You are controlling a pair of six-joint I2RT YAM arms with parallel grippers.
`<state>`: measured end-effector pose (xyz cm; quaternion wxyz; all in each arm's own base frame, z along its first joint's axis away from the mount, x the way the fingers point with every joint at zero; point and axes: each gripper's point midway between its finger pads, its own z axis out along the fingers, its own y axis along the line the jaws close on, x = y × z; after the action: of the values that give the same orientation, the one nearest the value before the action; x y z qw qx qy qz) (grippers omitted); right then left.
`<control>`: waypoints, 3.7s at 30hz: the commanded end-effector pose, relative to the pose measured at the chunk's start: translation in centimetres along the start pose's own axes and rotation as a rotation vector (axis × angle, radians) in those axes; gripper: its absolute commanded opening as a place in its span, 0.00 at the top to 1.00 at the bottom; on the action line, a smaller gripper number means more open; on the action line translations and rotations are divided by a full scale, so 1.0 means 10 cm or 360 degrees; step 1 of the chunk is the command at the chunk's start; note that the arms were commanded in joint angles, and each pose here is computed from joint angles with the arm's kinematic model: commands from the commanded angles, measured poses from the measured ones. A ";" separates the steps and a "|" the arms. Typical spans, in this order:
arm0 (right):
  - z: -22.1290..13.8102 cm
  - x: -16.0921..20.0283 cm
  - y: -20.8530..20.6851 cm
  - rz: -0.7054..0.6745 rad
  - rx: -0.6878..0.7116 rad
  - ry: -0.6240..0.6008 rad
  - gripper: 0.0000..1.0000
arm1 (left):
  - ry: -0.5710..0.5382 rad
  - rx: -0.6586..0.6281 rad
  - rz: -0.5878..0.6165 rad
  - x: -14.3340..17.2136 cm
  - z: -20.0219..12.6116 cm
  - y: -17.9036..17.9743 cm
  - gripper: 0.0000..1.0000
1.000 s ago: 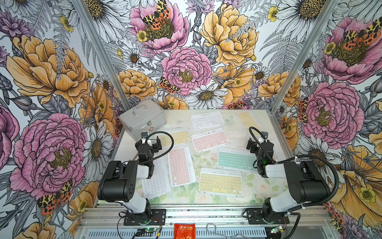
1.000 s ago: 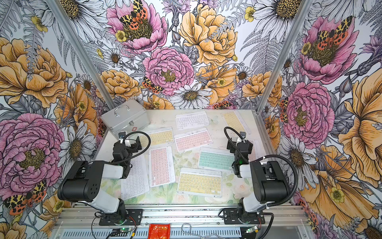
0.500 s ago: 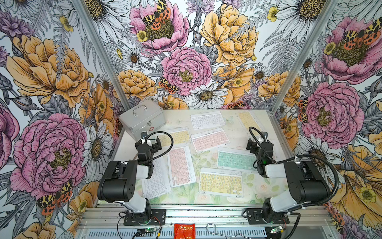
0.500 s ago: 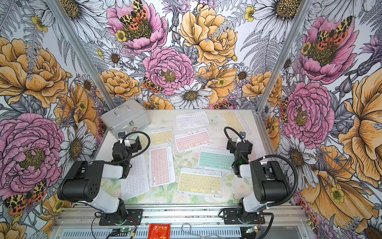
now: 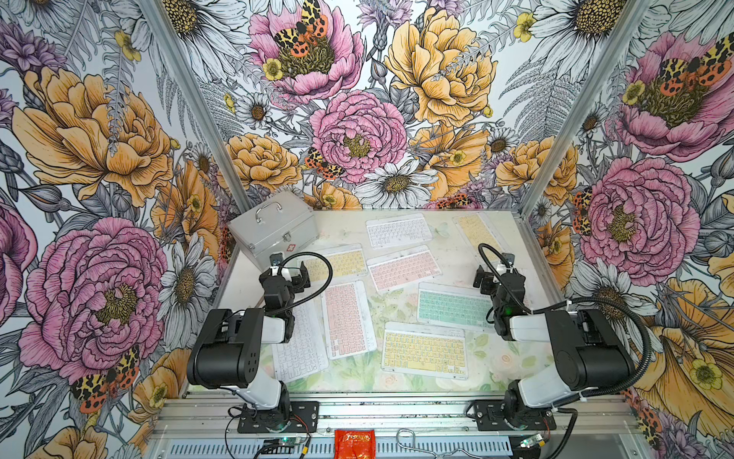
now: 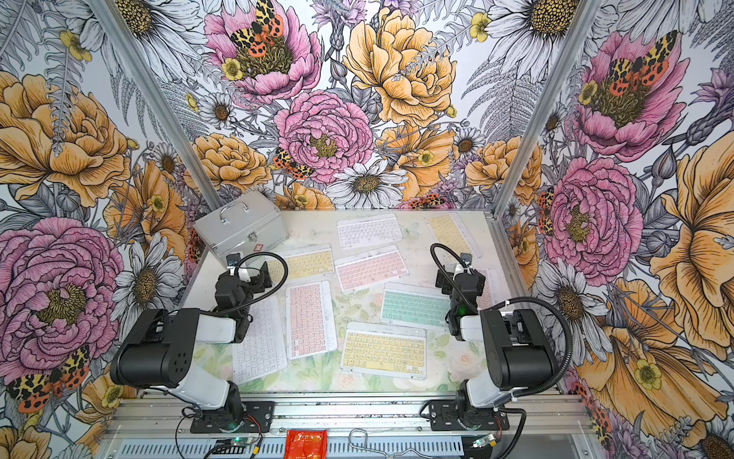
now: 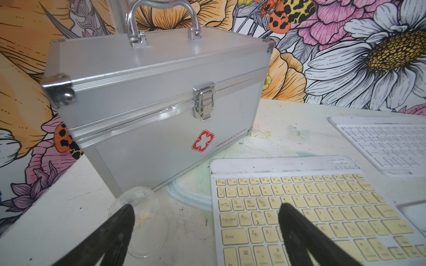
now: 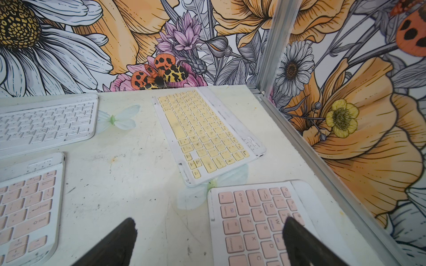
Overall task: Stack the numeric keypads
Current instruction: Adjust the numeric keypad at the center of the board.
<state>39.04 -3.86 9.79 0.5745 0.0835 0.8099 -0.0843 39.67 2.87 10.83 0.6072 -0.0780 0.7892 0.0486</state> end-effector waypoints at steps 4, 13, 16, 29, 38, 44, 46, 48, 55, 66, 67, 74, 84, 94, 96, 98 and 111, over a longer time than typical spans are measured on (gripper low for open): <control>-0.19 -0.47 -0.30 0.0114 0.0262 -0.0098 0.00 | -0.0063 -0.0404 0.0034 -0.49 -0.25 0.21 0.01; -0.24 -0.57 -0.39 0.0380 0.0464 0.0180 0.00 | -0.0079 -0.0387 -0.0146 -1.20 -0.76 -0.24 0.01; -0.26 -0.50 -0.35 0.0548 0.0447 0.0311 0.00 | -0.0016 -0.0192 -0.0343 -1.18 -0.89 -0.42 0.01; -0.39 -0.05 0.15 0.0650 0.0025 0.0732 0.00 | 0.0478 0.0410 -0.0529 -0.64 -0.91 -1.73 0.01; -0.59 0.45 0.31 0.0743 -0.0163 0.1090 0.00 | 0.1080 0.1036 -0.0482 -0.11 -1.02 -3.31 0.01; -0.73 0.67 0.27 0.0732 -0.0118 0.1201 0.00 | 0.1393 0.1293 -0.0445 0.35 -1.29 -4.11 0.01; -0.76 0.72 0.26 0.0737 -0.0105 0.1225 0.00 | 0.1452 0.1359 -0.0449 0.47 -1.35 -4.27 0.01; -0.78 0.79 0.25 0.0749 -0.0094 0.1249 0.00 | 0.1483 0.1380 -0.0434 0.55 -1.38 -4.36 0.01; -0.82 1.00 0.27 0.0750 -0.0085 0.1360 0.00 | 0.1559 0.1343 -0.0438 0.75 -1.32 -4.32 0.01; -0.86 1.07 0.25 0.0737 -0.0075 0.1375 0.00 | 0.1632 0.1200 -0.0430 1.06 -1.20 -4.06 0.01; -0.86 1.06 0.25 0.0737 -0.0076 0.1370 0.00 | 0.1642 0.1203 -0.0432 1.07 -1.20 -4.05 0.01; -0.88 1.07 0.31 0.0752 -0.0099 0.1382 0.00 | 0.1688 0.1240 -0.0410 1.15 -1.30 -4.14 0.01; -0.84 1.06 0.69 0.0743 -0.0222 0.1397 0.00 | 0.1689 0.1141 -0.0443 1.17 -1.20 -3.83 0.01; -0.73 0.70 0.84 0.0624 -0.0329 0.1301 0.00 | 0.1681 0.1055 -0.0514 1.12 -1.00 -3.52 0.01; -0.64 0.61 0.78 0.0652 -0.0329 0.1277 0.00 | 0.1678 0.1054 -0.0514 1.12 -0.99 -3.51 0.01; -0.53 0.54 0.76 0.0678 -0.0347 0.1275 0.00 | 0.1677 0.1058 -0.0511 1.12 -0.99 -3.52 0.01; -0.09 0.48 0.88 0.0692 -0.0444 0.1290 0.00 | 0.1710 0.1079 -0.0489 1.17 -1.07 -3.63 0.01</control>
<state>36.96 4.90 4.12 0.1989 0.2097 0.9425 0.1677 34.69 -35.50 4.69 0.1525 -0.0060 0.9225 -0.3545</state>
